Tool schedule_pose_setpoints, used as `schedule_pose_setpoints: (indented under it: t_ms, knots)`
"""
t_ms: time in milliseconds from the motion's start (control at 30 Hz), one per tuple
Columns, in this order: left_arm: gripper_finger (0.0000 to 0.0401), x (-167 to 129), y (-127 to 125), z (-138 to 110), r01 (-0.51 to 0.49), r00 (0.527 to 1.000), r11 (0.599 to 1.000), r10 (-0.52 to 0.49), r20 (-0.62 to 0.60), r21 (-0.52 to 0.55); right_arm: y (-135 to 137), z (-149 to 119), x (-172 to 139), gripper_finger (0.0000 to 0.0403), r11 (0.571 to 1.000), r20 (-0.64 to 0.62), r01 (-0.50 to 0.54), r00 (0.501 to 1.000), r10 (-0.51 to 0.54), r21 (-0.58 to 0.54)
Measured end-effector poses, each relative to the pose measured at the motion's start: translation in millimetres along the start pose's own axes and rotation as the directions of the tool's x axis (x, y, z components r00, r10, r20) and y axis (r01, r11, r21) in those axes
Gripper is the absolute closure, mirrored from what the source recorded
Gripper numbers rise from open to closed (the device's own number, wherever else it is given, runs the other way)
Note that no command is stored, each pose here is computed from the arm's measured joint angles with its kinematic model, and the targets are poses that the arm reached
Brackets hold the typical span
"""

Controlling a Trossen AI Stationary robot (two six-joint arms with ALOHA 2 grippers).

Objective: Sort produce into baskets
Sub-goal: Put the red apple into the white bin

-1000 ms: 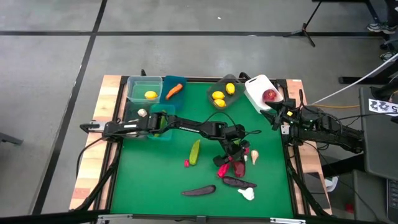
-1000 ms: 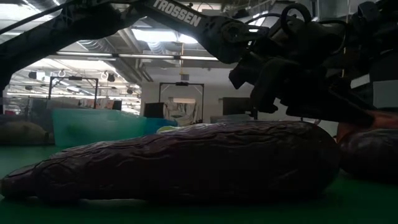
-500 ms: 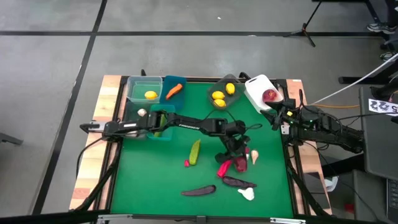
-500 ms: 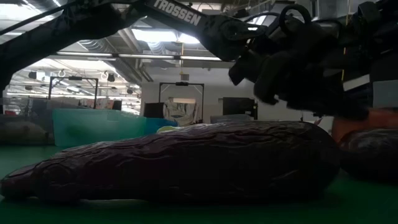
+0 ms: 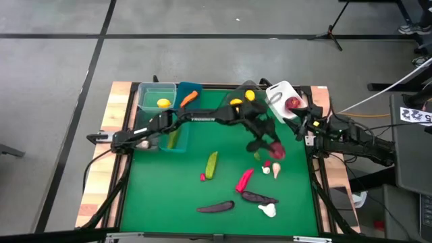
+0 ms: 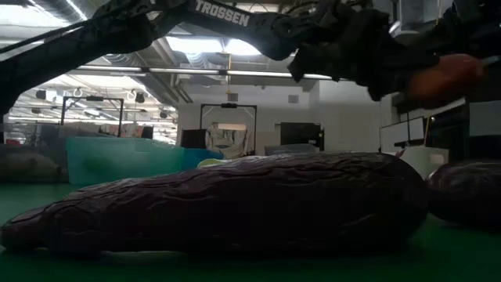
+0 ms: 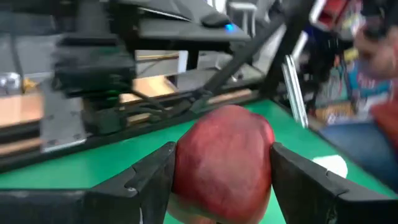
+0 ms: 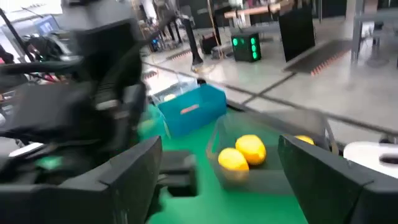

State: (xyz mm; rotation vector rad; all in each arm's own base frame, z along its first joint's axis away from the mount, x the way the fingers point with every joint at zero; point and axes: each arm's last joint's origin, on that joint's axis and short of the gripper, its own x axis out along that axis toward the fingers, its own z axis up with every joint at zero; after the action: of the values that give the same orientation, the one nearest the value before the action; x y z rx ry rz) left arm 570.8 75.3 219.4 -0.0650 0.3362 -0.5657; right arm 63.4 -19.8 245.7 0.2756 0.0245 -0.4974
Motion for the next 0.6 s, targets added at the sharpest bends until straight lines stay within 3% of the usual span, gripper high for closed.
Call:
schedule_pose_setpoints:
  t_ms: [133, 267, 600]
  knots:
    - [0.0169, -21.6, 21.9, 13.2, 0.011, 0.991, 0.996, 0.000, 0.133, -0.083, 1.4, 4.5, -0.2, 0.0084, 0.999, 0.044, -0.013, 0.999, 0.015, -0.037]
    - [0.0169, -43.6, 39.8, 25.3, 0.011, 0.968, 0.995, 0.014, 0.249, -0.098, 1.8, 6.0, -0.3, 0.0084, 0.997, 0.059, -0.015, 0.998, 0.020, -0.078]
    - [0.0169, -79.0, 67.3, 30.7, 0.002, 0.939, 0.994, 0.037, 0.341, -0.113, -1.6, 7.8, -0.9, 0.0084, 0.985, 0.098, 0.110, 0.990, -0.098, -0.130]
